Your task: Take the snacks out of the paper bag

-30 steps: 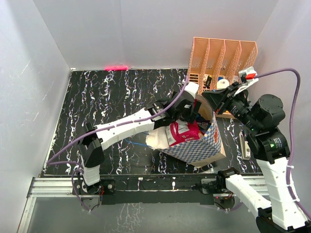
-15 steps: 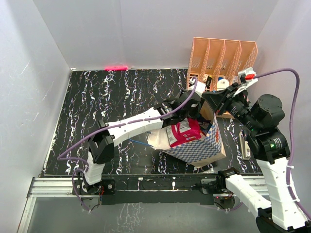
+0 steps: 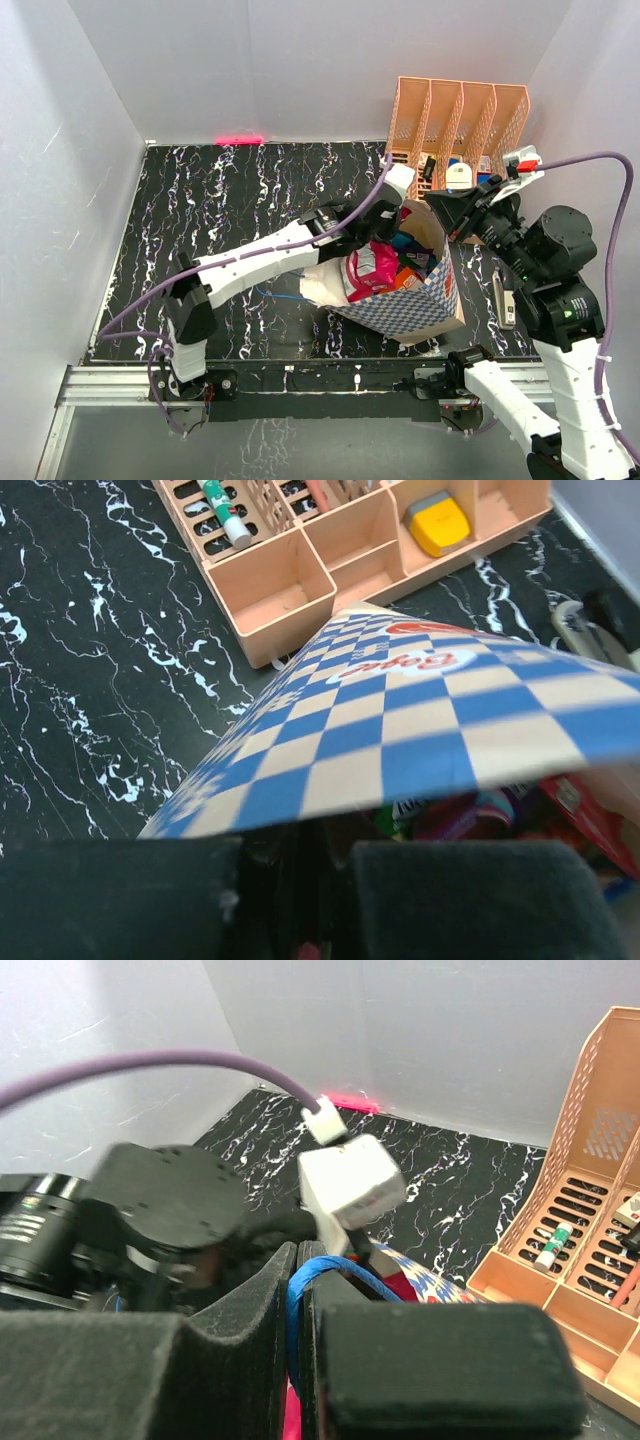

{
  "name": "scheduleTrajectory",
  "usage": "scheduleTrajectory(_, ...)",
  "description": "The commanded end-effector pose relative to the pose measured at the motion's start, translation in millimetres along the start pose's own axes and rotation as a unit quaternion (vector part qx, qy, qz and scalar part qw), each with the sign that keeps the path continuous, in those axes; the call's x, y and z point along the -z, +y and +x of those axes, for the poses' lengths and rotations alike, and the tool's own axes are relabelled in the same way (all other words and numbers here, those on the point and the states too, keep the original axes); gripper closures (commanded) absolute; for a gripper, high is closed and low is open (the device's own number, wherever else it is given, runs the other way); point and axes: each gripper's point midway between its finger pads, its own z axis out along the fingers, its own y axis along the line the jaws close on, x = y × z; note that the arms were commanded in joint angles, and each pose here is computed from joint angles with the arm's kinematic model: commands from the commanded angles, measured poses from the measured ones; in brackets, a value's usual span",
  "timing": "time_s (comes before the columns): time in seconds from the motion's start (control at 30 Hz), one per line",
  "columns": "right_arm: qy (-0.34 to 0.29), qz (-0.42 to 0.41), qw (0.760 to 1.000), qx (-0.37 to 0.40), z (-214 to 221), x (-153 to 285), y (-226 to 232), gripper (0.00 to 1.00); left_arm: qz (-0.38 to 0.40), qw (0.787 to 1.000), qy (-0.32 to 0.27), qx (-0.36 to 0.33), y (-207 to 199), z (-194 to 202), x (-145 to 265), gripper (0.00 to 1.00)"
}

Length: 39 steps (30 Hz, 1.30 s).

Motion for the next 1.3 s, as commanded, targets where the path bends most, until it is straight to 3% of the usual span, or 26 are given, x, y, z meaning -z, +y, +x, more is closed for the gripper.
scheduleTrajectory(0.0, -0.096, -0.019, 0.995, 0.034, -49.8, 11.2, 15.5, 0.93, 0.066, 0.993, -0.084, 0.058, -6.2, -65.1, 72.8, 1.00)
scheduleTrajectory(0.23, -0.095, 0.005, 0.995, 0.010, -44.6, 14.1, 8.0, 0.93, 0.117, 0.982, -0.115, 0.094, -9.2, -90.9, 121.3, 1.00)
scheduleTrajectory(0.53, -0.088, 0.064, 0.991, -0.084, -28.6, 22.7, -8.5, 0.93, 0.201, 0.959, -0.153, 0.129, -19.2, -132.7, 191.6, 1.00)
scheduleTrajectory(0.77, -0.067, 0.093, 0.990, -0.087, -18.7, 28.0, -16.7, 0.93, 0.228, 0.941, -0.197, 0.152, -5.9, -163.5, 255.2, 1.00)
scheduleTrajectory(0.97, -0.113, 0.092, 0.986, -0.081, -31.6, 40.4, -14.4, 0.93, 0.167, 0.945, -0.242, 0.143, 35.0, -181.0, 295.6, 1.00)
scheduleTrajectory(1.27, -0.134, 0.108, 0.983, -0.055, -32.8, 55.2, -18.4, 0.93, -0.072, 0.949, -0.299, 0.072, 130.5, -199.6, 320.7, 1.00)
